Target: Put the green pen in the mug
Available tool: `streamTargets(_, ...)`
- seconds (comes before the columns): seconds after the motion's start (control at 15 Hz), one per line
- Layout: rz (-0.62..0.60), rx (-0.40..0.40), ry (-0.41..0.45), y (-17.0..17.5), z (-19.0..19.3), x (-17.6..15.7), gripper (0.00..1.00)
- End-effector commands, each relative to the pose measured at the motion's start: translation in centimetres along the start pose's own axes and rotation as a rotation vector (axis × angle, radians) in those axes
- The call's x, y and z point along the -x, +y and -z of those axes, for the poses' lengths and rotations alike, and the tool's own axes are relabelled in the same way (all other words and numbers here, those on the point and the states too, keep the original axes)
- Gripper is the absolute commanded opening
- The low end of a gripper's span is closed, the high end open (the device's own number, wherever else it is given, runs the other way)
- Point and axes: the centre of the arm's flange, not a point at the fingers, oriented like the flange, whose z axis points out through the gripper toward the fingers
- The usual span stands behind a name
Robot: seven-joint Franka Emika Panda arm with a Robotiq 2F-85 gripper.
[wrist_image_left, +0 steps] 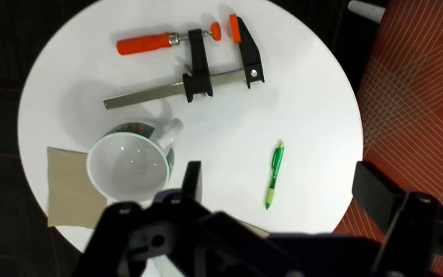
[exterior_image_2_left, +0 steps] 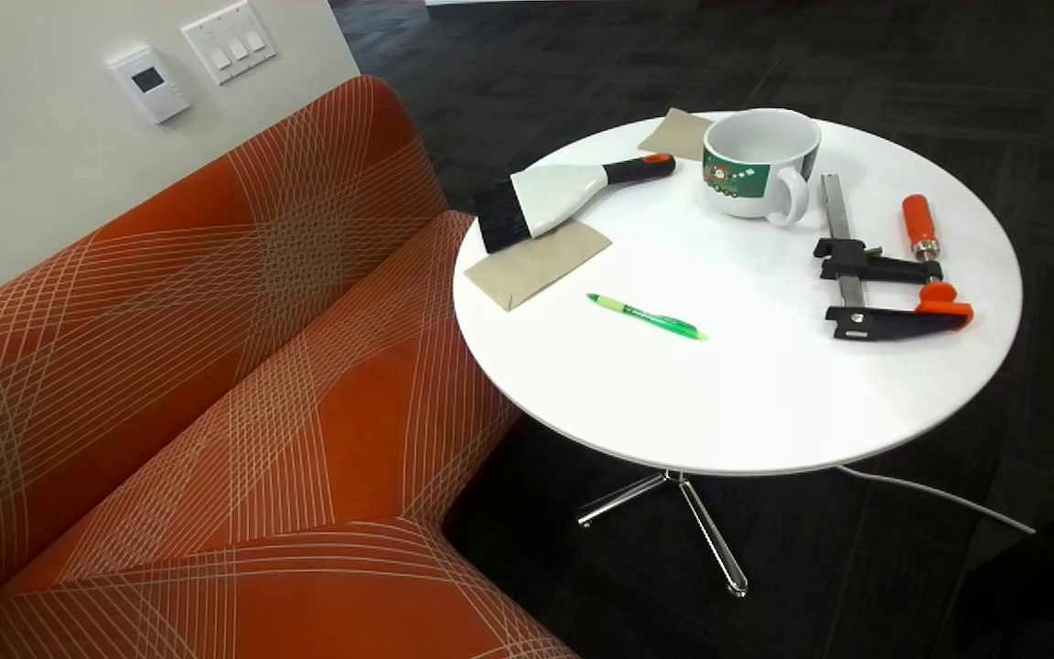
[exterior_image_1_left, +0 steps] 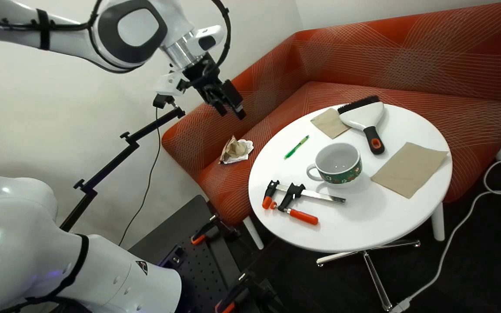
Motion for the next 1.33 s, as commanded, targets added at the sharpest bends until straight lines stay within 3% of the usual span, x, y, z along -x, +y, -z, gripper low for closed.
streamTargets(0.0, -0.042, -0.016, 0.035, -2.8, -3.2, -5.6, 1.00)
streamTargets(0.47, -0.092, 0.017, 0.051, -5.9, -8.3, -11.3, 1.00)
streamTargets(0.53, -0.077, 0.009, 0.050, -4.8, -7.4, -8.8, 1.00)
streamTargets(1.27, -0.086, 0.004, 0.049, -5.1, -9.4, -10.5, 1.00)
